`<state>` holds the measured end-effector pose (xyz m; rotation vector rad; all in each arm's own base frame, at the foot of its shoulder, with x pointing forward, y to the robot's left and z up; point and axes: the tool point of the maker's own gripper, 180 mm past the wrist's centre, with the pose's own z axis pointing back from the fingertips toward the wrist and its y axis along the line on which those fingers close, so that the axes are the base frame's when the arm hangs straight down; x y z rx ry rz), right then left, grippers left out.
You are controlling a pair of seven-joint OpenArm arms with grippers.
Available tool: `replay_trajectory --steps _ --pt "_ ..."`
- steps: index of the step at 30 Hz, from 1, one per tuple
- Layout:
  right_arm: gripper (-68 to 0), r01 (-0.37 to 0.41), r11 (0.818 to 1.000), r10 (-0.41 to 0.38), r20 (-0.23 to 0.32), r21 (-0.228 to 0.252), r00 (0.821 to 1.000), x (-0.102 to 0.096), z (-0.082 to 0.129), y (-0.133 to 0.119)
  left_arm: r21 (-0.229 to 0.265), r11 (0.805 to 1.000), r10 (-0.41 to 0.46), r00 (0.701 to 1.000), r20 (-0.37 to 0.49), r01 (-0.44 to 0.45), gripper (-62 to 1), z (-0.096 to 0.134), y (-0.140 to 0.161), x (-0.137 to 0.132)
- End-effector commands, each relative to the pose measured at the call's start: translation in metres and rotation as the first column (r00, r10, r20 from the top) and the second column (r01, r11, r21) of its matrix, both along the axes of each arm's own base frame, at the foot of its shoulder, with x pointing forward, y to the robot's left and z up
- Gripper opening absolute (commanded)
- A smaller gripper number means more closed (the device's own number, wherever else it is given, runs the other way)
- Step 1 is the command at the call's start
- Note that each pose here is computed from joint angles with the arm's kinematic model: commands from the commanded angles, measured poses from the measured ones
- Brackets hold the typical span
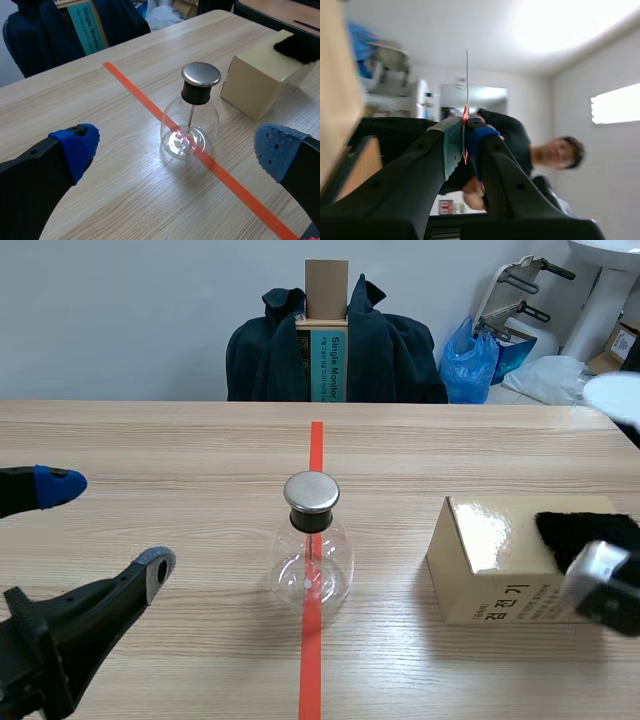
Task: Do the electroscope experiment.
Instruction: 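Pick up the white charging plate, then bring the plate to the electroscope and point at the metal foil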
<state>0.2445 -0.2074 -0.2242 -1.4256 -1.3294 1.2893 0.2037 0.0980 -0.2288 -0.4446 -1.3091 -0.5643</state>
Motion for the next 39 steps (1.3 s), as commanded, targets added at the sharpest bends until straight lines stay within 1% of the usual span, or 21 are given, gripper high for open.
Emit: replay_trajectory --steps 1,3,4,7,10,12,16,20,23,27,28,29,31,34,38,39 --pt "-66.7 -0.016 1.0 0.017 0.124 -0.003 0.992 0.002 0.034 0.001 0.004 1.0 -0.029 1.0 0.011 0.028 1.4 0.005 -0.004 0.0" --pt "-66.7 -0.008 1.0 0.005 0.176 0.014 0.984 0.003 0.054 -0.002 0.044 0.997 -0.057 0.998 -0.003 0.057 1.4 0.001 -0.004 -0.001" --pt "-66.7 -0.005 1.0 0.0 0.199 0.023 0.98 0.004 0.063 -0.004 0.061 0.996 -0.07 0.998 -0.01 0.07 -1.2 -0.001 -0.002 0.0" --pt "-66.7 -0.005 0.999 -0.006 0.255 0.042 0.967 0.004 0.084 -0.005 0.089 0.992 -0.092 0.995 -0.031 0.095 -27.0 -0.008 0.004 0.008" --pt "-66.7 -0.005 0.998 -0.013 0.299 0.059 0.954 0.002 0.101 -0.006 0.112 0.979 -0.165 0.984 -0.065 0.172 -46.4 -0.018 0.006 0.011" --pt "-66.7 -0.008 0.997 -0.016 0.322 0.073 0.947 0.001 0.11 -0.007 0.107 0.971 -0.206 0.975 -0.078 0.214 -58.4 -0.024 0.008 0.014" --pt "-66.7 -0.029 0.994 -0.01 0.362 0.103 0.932 -0.001 0.126 -0.003 0.061 0.964 -0.254 0.964 -0.078 0.259 -57.9 -0.032 0.014 0.026" --pt "-66.7 -0.074 0.991 0.025 0.388 0.113 0.921 -0.003 0.136 0.006 0.015 0.976 -0.215 0.975 -0.065 0.216 -57.9 -0.043 0.025 0.049" --pt "-66.7 -0.125 0.988 0.08 0.401 0.086 0.912 -0.004 0.14 0.017 -0.014 0.981 -0.195 0.978 -0.075 0.195 -57.9 -0.06 0.026 0.063" --pt "-66.7 -0.197 0.98 0.168 0.404 0.032 0.899 -0.006 0.141 0.032 -0.022 0.98 -0.201 0.977 -0.072 0.2 -57.9 -0.083 0.019 0.075" --pt "-66.7 -0.23 0.973 0.207 0.398 0.009 0.894 -0.007 0.139 0.04 -0.023 0.978 -0.207 0.976 -0.073 0.206 -57.9 -0.089 0.016 0.076" --pt "-66.7 -0.265 0.964 0.246 0.392 -0.005 0.887 -0.009 0.137 0.048 -0.024 0.977 -0.213 0.974 -0.072 0.212 -57.9 -0.095 0.013 0.077" --pt "-66.7 -0.316 0.949 0.299 0.382 -0.018 0.875 -0.011 0.133 0.061 -0.037 0.974 -0.225 0.972 -0.065 0.223 -57.9 -0.104 0.007 0.079" --pt "-66.7 -0.374 0.927 0.359 0.369 -0.033 0.857 -0.015 0.129 0.075 -0.059 0.97 -0.24 0.969 -0.064 0.236 -57.9 -0.115 -0.004 0.081" --pt "-66.7 -0.423 0.904 0.415 0.358 -0.058 0.837 -0.02 0.126 0.086 -0.078 0.962 -0.267 0.961 -0.072 0.261 -57.9 -0.126 -0.018 0.078" --pt "-66.7 -0.435 0.899 0.426 0.335 -0.051 0.84 -0.018 0.123 0.088 -0.08 0.959 -0.278 0.958 -0.074 0.272 -57.9 -0.128 -0.022 0.076"
